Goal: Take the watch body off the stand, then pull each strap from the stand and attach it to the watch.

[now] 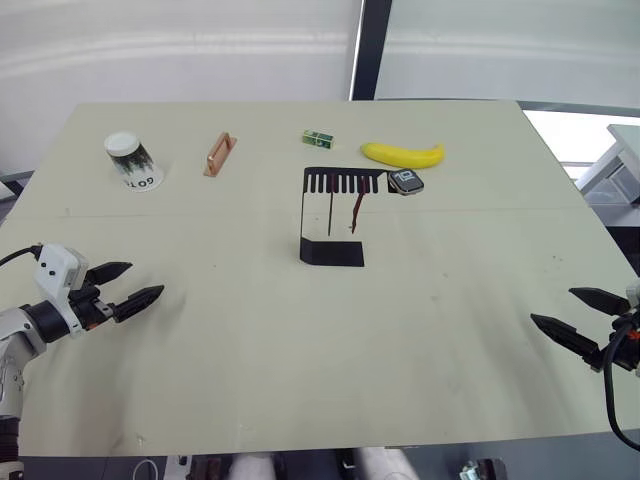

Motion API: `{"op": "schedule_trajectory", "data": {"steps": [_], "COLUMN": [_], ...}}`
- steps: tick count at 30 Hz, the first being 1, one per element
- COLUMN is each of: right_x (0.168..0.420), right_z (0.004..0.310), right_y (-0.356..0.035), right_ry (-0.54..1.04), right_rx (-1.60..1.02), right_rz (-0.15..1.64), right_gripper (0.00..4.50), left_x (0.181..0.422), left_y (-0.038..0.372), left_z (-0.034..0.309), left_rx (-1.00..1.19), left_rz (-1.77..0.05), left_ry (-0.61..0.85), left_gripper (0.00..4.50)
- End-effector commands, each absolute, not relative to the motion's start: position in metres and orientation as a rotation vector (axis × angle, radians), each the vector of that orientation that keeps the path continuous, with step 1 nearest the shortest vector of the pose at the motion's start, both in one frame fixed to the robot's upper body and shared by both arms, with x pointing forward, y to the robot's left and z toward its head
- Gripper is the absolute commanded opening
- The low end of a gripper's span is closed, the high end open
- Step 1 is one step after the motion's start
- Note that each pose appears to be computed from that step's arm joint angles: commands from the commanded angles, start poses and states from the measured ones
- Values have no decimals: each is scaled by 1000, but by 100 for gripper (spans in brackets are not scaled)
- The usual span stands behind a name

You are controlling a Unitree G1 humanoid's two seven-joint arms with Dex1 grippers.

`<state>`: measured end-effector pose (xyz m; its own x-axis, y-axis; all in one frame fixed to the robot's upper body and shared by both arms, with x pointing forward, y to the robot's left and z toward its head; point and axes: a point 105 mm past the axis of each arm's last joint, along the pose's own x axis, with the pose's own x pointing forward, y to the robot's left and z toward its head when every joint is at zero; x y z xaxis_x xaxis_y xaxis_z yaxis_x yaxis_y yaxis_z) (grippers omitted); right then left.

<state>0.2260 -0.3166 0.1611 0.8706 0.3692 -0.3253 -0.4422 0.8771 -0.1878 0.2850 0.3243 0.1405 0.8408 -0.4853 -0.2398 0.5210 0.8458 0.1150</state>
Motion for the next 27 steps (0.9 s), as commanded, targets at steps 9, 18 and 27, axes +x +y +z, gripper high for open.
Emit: {"op": "schedule_trajectory", "data": {"steps": [9, 18, 27], "right_x": [230, 228, 272], "right_z": [199, 254, 286], "right_y": [-258, -173, -131], "right_ry": [107, -94, -91], "right_rx": [-311, -122, 34], "right_rz": [459, 519, 433], "right_gripper": [445, 445, 445], "left_x": [291, 286, 291], "left_y": [248, 155, 116], "left_z": [172, 240, 274], "left_rx": [216, 232, 252], "left_rz": [-788, -1170, -1295], "left_ry": [93, -94, -211], "left_gripper": [450, 450, 450]}}
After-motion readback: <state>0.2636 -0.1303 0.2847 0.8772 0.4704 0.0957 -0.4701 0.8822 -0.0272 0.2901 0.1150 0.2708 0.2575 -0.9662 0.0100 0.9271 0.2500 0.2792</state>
